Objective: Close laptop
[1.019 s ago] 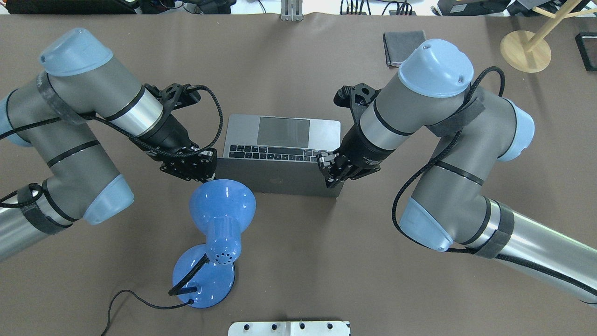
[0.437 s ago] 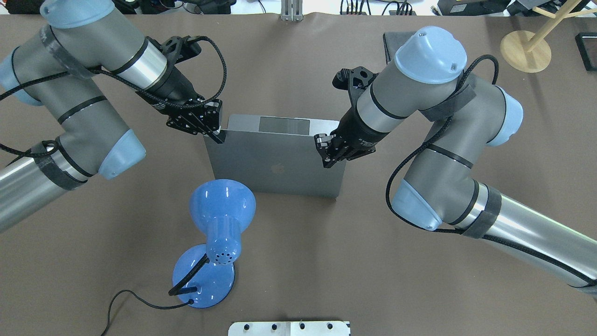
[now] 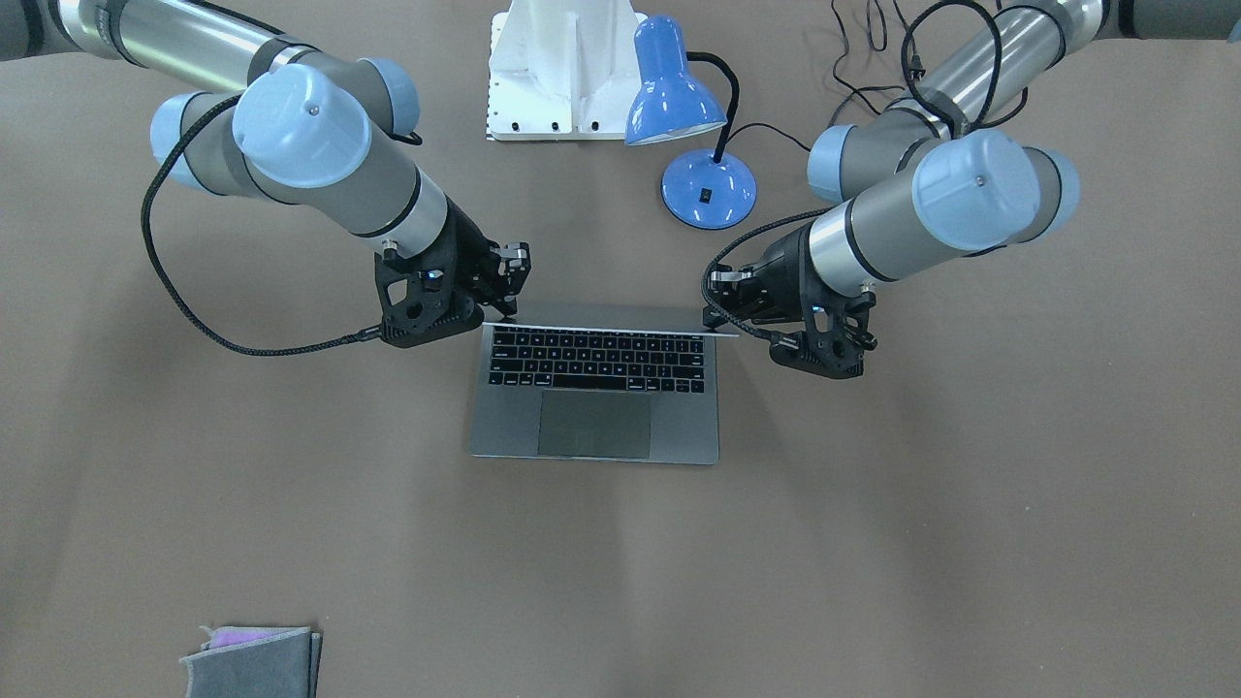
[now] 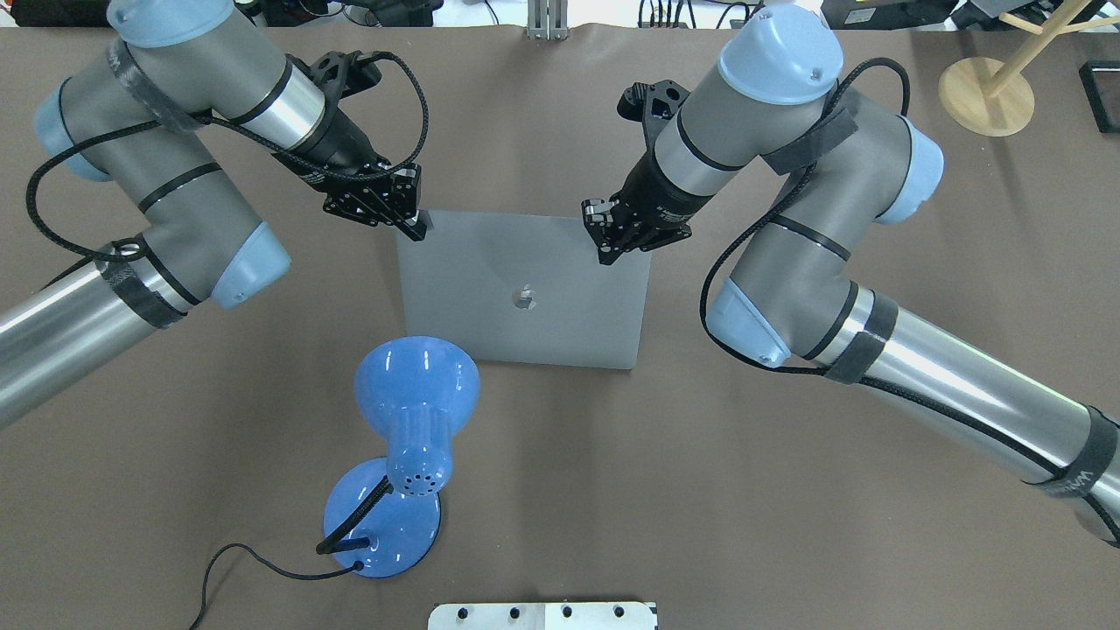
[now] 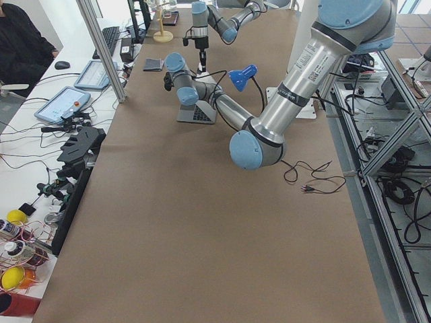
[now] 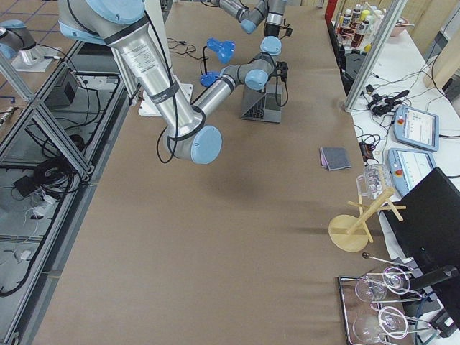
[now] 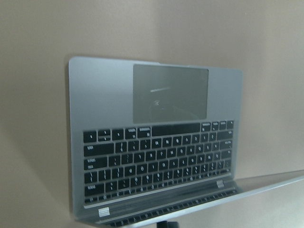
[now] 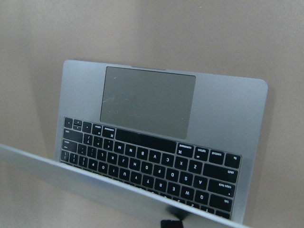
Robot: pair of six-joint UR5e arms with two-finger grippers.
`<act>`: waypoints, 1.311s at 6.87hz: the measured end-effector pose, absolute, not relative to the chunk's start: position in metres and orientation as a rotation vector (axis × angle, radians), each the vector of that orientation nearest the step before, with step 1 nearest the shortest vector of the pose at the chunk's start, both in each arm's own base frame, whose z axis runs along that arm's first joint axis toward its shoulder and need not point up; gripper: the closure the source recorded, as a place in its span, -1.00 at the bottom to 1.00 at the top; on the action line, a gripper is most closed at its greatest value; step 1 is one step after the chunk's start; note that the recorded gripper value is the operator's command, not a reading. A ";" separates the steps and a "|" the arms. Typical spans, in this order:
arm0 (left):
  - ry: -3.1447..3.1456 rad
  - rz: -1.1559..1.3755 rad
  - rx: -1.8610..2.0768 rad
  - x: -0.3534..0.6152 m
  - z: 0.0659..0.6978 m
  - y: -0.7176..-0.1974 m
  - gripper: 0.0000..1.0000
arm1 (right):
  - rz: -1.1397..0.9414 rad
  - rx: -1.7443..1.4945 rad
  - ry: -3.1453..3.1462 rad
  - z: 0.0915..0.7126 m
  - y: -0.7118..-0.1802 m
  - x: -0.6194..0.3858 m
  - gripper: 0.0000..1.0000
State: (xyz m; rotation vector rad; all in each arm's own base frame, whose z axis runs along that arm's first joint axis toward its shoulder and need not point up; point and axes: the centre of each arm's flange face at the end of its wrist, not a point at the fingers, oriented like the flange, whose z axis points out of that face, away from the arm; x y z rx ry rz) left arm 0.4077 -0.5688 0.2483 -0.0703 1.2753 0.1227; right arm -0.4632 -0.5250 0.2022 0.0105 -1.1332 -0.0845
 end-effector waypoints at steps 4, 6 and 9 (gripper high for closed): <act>1.226 0.099 -0.026 0.459 0.258 -0.584 1.00 | -0.055 0.046 -1.112 0.234 -0.564 -0.491 1.00; 1.184 0.079 0.032 0.497 0.271 -0.585 1.00 | -0.053 0.063 -1.101 0.254 -0.582 -0.522 1.00; 1.142 0.054 0.076 0.519 0.281 -0.585 1.00 | -0.052 0.074 -1.088 0.273 -0.590 -0.543 1.00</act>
